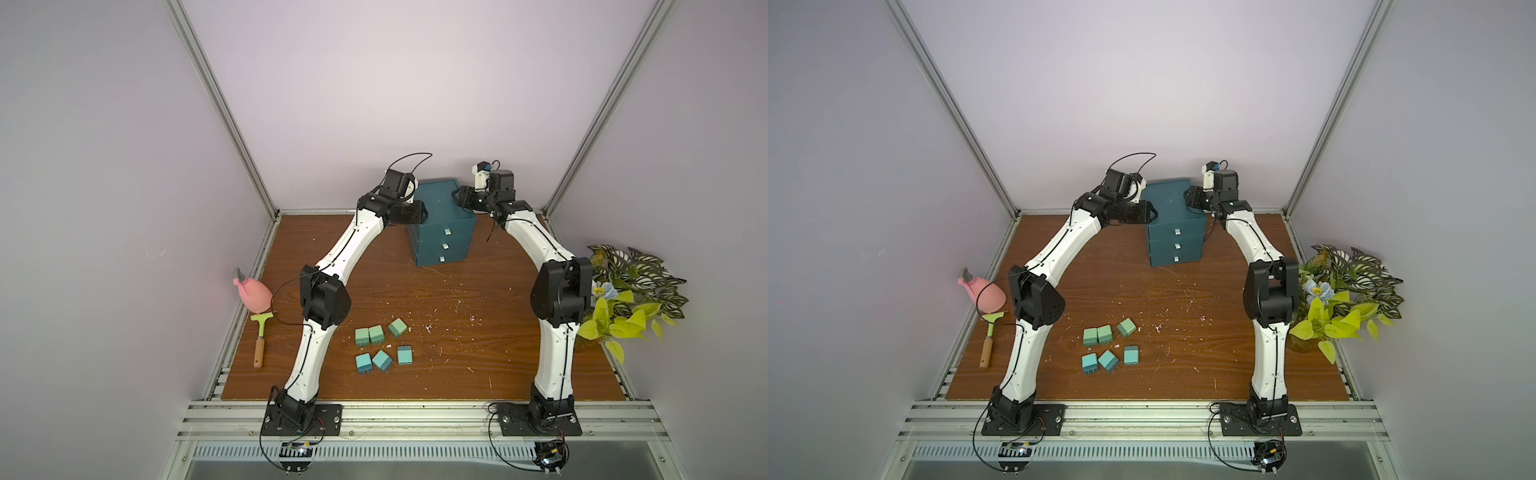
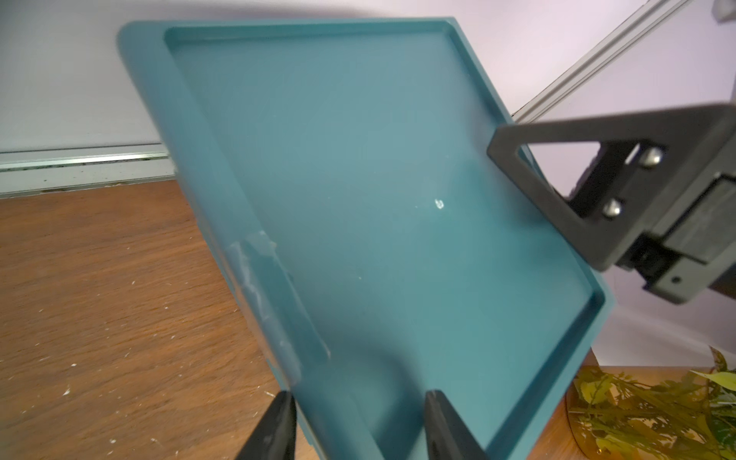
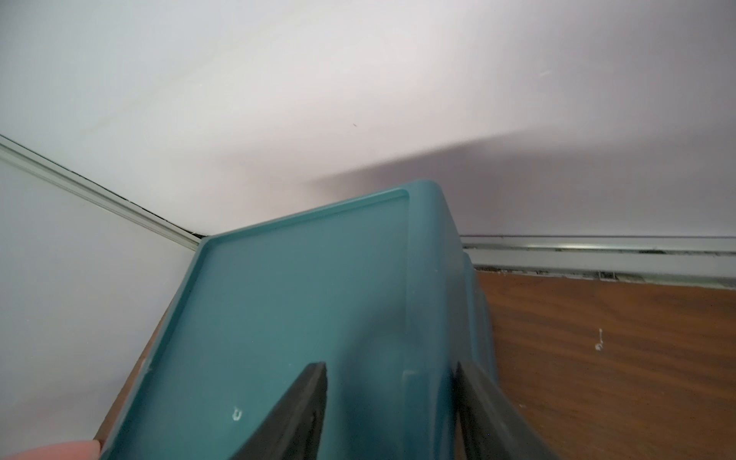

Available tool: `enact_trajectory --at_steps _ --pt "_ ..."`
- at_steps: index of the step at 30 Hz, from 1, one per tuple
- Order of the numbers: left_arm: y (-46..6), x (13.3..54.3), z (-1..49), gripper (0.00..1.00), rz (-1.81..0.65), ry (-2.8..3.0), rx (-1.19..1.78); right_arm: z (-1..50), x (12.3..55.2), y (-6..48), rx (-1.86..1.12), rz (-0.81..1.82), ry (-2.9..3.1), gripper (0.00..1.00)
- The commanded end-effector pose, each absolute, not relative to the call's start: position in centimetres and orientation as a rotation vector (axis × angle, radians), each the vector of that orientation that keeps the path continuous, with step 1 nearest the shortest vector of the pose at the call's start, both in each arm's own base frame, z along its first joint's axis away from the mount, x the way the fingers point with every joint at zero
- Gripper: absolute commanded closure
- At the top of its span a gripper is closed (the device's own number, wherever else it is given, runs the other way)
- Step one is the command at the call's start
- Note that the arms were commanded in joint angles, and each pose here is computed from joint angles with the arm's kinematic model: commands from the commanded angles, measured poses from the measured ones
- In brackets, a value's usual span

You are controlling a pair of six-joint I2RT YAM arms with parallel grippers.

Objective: Place the plugs into the drawer by color
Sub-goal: Adjust the storage box at the center of the board.

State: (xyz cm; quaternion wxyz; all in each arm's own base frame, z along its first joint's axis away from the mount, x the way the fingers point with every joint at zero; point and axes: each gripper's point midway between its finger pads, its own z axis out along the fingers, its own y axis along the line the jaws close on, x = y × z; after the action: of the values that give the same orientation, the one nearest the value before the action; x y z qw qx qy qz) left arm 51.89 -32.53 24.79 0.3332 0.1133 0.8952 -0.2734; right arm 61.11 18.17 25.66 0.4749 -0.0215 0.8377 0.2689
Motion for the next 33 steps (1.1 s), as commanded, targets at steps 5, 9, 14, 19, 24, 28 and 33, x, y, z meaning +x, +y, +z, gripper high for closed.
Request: enact_trajectory --at_steps 5,9,14,19,24,28,33 --pt "-33.6 49.7 26.1 0.54 -0.721 2.321 0.363 28.4 58.6 25.4 -0.275 0.766 2.030 0.42" --pt "-32.6 50.1 25.5 0.55 -0.698 2.337 0.339 32.2 59.1 23.0 -0.243 0.696 1.969 0.41" --pt "-31.8 50.6 25.7 0.55 -0.679 2.332 0.317 37.4 58.2 20.4 -0.185 0.613 1.878 0.41" --pt "-31.3 51.1 25.3 0.55 -0.660 2.339 0.291 39.8 54.5 19.2 -0.123 0.660 1.766 0.41" --pt "-31.1 51.5 24.7 0.55 -0.653 2.347 0.274 38.2 49.4 16.7 0.039 0.721 1.669 0.42" --pt "-31.2 51.5 24.3 0.56 -0.655 2.355 0.267 34.0 44.3 14.9 0.250 0.872 1.551 0.44" --pt "-31.1 51.5 24.0 0.56 -0.651 2.362 0.259 28.7 40.9 14.5 0.452 1.000 1.497 0.45"
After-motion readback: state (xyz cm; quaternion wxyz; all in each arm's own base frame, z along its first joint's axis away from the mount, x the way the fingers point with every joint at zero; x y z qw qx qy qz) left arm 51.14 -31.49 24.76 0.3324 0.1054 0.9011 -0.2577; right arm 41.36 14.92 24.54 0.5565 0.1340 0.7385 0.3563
